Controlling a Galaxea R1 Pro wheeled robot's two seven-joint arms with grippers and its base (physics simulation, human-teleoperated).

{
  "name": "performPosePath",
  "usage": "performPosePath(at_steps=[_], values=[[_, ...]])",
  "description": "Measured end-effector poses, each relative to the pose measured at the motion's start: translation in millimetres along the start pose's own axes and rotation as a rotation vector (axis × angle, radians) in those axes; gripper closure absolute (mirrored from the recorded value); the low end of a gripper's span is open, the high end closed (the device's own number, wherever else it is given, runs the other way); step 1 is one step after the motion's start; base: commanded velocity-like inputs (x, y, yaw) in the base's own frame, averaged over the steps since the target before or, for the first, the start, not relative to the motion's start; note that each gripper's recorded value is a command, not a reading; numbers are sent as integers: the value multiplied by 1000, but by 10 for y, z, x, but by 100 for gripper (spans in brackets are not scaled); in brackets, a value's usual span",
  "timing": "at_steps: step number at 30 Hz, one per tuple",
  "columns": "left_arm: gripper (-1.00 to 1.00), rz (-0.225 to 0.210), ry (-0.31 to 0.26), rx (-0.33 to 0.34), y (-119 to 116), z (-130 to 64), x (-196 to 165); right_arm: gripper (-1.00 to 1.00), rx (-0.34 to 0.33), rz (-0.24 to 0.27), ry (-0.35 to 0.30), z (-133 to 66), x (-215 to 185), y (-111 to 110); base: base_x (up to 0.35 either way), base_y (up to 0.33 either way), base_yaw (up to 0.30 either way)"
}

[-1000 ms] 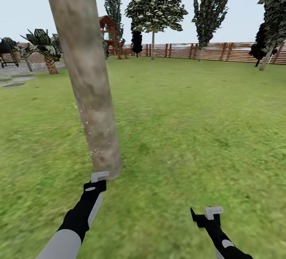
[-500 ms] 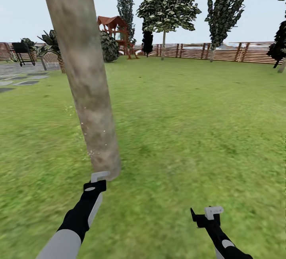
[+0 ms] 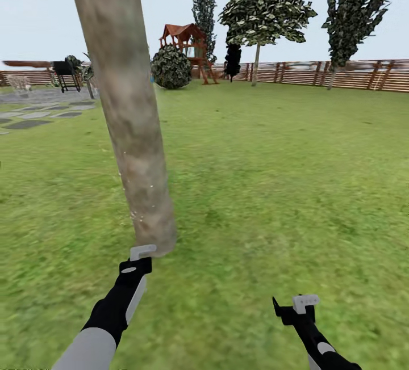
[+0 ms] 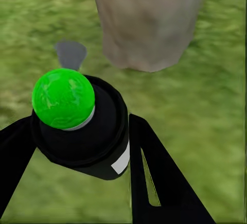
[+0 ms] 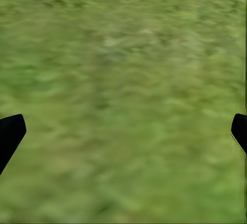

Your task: In the garden, pick up the pesticide atomizer on the floor and spray pesticide onto both trees until each tree trunk is fully covered.

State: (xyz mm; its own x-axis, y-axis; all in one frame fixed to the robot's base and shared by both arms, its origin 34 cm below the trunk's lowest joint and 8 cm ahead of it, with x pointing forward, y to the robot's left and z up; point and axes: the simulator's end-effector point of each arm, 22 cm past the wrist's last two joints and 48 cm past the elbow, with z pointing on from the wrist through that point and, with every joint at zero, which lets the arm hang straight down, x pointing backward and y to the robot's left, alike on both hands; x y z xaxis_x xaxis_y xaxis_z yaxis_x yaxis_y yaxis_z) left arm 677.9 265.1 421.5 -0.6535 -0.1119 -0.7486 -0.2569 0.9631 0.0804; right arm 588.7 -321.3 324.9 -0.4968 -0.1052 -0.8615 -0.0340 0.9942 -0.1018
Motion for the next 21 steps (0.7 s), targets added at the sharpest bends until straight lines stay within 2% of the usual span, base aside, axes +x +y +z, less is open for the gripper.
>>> performPosePath(at_steps=[7,14,18,21], values=[[100,0,0,0,0,0,1,-100,0,0,1,-3,6,0,0,-273,25],[100,4,0,-8,56,12,-2,-100,0,0,1,-4,7,0,0,-261,255],[100,12,-6,-7,49,11,-22,-100,1,0,1,-5,8,-9,0,-48,136],[100,22,22,14,-98,11,-31,-100,2,0,1,-5,7,-13,0,-2,6]])
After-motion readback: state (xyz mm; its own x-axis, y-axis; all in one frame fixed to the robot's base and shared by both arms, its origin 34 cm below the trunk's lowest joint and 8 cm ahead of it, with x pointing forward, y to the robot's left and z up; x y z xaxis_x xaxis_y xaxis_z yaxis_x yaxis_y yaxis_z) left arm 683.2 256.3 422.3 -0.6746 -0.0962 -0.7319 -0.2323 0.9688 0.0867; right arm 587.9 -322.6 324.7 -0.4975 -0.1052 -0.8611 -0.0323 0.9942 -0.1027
